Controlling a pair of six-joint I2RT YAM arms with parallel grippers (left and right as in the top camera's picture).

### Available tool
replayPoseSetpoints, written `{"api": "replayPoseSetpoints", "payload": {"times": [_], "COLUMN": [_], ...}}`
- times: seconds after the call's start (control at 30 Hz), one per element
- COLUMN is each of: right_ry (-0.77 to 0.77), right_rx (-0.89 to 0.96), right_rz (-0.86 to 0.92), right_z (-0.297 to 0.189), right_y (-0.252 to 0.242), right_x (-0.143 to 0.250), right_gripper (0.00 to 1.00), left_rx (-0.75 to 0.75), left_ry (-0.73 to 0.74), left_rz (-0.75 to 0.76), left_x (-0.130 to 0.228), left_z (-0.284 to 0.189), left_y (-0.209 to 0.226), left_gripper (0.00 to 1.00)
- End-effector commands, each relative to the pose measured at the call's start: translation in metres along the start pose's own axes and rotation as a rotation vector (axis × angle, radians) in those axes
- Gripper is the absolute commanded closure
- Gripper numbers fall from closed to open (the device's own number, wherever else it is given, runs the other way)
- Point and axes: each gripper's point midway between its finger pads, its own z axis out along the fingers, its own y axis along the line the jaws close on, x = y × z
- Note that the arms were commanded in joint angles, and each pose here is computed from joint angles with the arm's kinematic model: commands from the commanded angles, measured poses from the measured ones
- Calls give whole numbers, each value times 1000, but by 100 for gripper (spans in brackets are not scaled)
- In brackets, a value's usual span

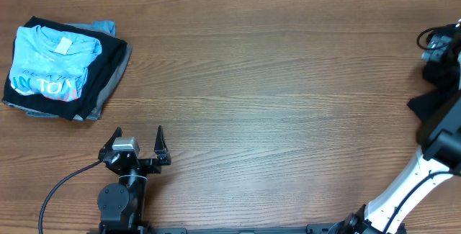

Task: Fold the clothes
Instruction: 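Reach the right gripper to the black t-shirt at the right edge and grasp it, then lift the black t-shirt with the right gripper toward the table center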

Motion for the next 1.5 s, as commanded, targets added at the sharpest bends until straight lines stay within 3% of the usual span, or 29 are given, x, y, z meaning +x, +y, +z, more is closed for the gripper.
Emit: {"api": "replayPoseSetpoints", "payload": {"times": [0.0,0.03,0.17,0.3,0.33,0.43,0.57,0.67,0.77,0.97,1.17,1.27,1.47], "right_ry": [64,83,104,132,140,153,155,105,-65,-364,-557,-579,-560], "right_rx": [13,13,16,19,12,-90,-222,-239,-384,-555,-915,-1000,-1103], "right_rz": [-27,-31,-13,-8,-10,-5,44,71,79,107,-116,-230,-650], "right_z": [33,38,42,46,45,44,28,-17,-127,-313,-482,-522,-568], "right_y": [1,2,-3,-7,-6,11,41,48,64,63,117,143,193], "right_x": [18,24,32,42,44,47,40,7,-52,-84,-33,-1,96], "right_gripper": [15,20,22,36,46,96,96,96,96,96,96,96,96], "left_rx": [4,4,4,4,4,4,4,4,4,4,4,4,4], "left_ry": [-4,-4,-4,-4,-4,-4,-4,-4,-4,-4,-4,-4,-4], "left_rz": [18,18,18,18,18,18,18,18,18,18,18,18,18], "left_x": [2,2,1,2,2,2,2,2,2,1,2,2,2], "left_z": [0,0,0,0,0,0,0,0,0,0,0,0,0], "left_y": [0,0,0,0,0,0,0,0,0,0,0,0,0], "left_gripper": [0,0,0,0,0,0,0,0,0,0,0,0,0]}}
